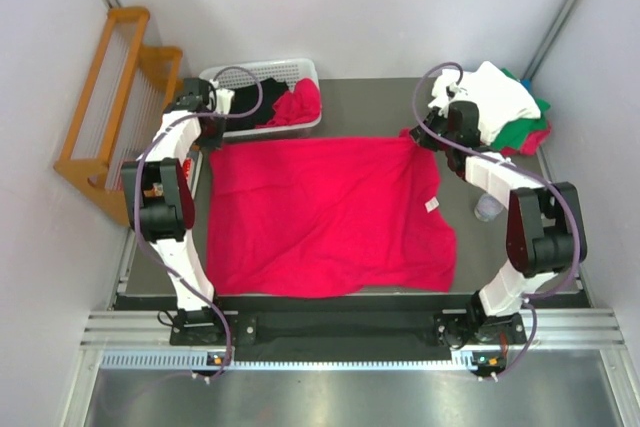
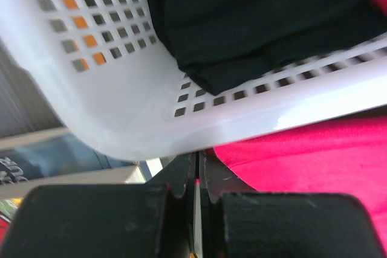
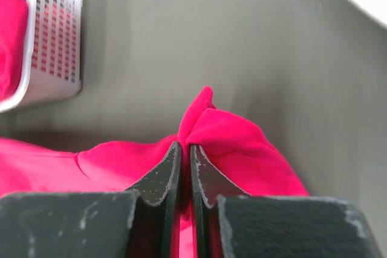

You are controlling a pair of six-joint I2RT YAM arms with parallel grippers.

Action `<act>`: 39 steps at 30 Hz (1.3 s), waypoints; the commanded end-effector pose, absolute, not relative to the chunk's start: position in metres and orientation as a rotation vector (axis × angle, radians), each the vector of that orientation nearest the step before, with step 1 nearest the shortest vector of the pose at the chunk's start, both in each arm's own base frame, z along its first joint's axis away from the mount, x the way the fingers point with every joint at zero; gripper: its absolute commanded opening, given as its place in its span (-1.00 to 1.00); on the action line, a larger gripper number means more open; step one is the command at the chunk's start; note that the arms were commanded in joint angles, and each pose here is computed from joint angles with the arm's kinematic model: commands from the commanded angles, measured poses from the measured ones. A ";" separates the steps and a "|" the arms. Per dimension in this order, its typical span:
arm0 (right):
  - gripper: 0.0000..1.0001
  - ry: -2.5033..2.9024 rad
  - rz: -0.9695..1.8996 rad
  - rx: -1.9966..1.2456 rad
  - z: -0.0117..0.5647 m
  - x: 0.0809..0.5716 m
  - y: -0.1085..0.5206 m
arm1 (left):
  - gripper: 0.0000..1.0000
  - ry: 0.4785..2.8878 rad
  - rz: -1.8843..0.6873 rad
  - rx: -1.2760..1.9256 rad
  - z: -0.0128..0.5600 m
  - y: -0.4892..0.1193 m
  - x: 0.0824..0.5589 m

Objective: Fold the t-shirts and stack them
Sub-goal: Flatten the tshirt out

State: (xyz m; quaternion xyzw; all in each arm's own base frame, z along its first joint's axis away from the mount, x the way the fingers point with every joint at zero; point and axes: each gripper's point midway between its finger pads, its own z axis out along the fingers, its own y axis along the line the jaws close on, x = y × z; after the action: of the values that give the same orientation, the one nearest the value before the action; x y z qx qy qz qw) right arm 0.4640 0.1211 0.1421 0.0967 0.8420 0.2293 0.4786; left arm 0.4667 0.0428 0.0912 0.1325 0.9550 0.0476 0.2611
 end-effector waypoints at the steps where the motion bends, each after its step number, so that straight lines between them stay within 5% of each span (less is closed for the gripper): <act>1: -1.00 1.946 0.584 0.252 0.165 0.499 0.110 | -1.00 2.543 0.076 0.292 0.107 0.040 0.484; 4: -1.00 1.971 0.591 0.254 0.153 0.498 0.111 | -0.51 2.559 -0.008 0.296 0.108 0.028 0.474; 5: -1.00 1.976 0.592 0.254 0.151 0.497 0.111 | -0.02 2.563 -0.030 0.299 0.108 0.025 0.469; 8: -0.98 1.989 0.585 0.256 0.144 0.496 0.109 | 0.93 2.551 -0.047 0.323 0.112 0.021 0.453; 16: -0.85 2.022 0.607 0.248 0.135 0.500 0.114 | 0.97 2.505 -0.297 0.436 0.145 -0.026 0.394; 18: -0.62 2.026 0.616 0.247 0.136 0.499 0.115 | 0.97 2.500 -0.340 0.483 0.149 -0.042 0.376; 20: -0.05 2.023 0.626 0.247 0.140 0.497 0.116 | 0.97 2.518 -0.399 0.544 0.148 -0.063 0.358; 22: 0.22 2.011 0.618 0.239 0.147 0.496 0.115 | 0.97 2.533 -0.421 0.601 0.144 -0.078 0.338; 23: 0.78 2.005 0.612 0.234 0.152 0.495 0.116 | 0.97 2.530 -0.424 0.628 0.144 -0.083 0.332; 24: 0.99 2.000 0.605 0.234 0.156 0.494 0.114 | 0.97 2.540 -0.426 0.656 0.139 -0.087 0.322; 30: 1.00 2.046 0.584 0.253 0.169 0.460 0.120 | 0.97 2.592 -0.390 0.809 0.117 -0.105 0.293; 39: 0.99 2.337 0.611 0.002 0.138 0.305 0.184 | 0.96 2.621 -0.366 0.807 0.117 -0.104 0.296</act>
State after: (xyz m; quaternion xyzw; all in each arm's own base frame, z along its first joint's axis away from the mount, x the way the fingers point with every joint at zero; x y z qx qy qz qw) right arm 0.3695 0.1715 0.1608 0.0413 0.8665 0.2539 0.4277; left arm 0.2915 -0.1051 0.1092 0.2828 0.9319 -0.1355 0.1822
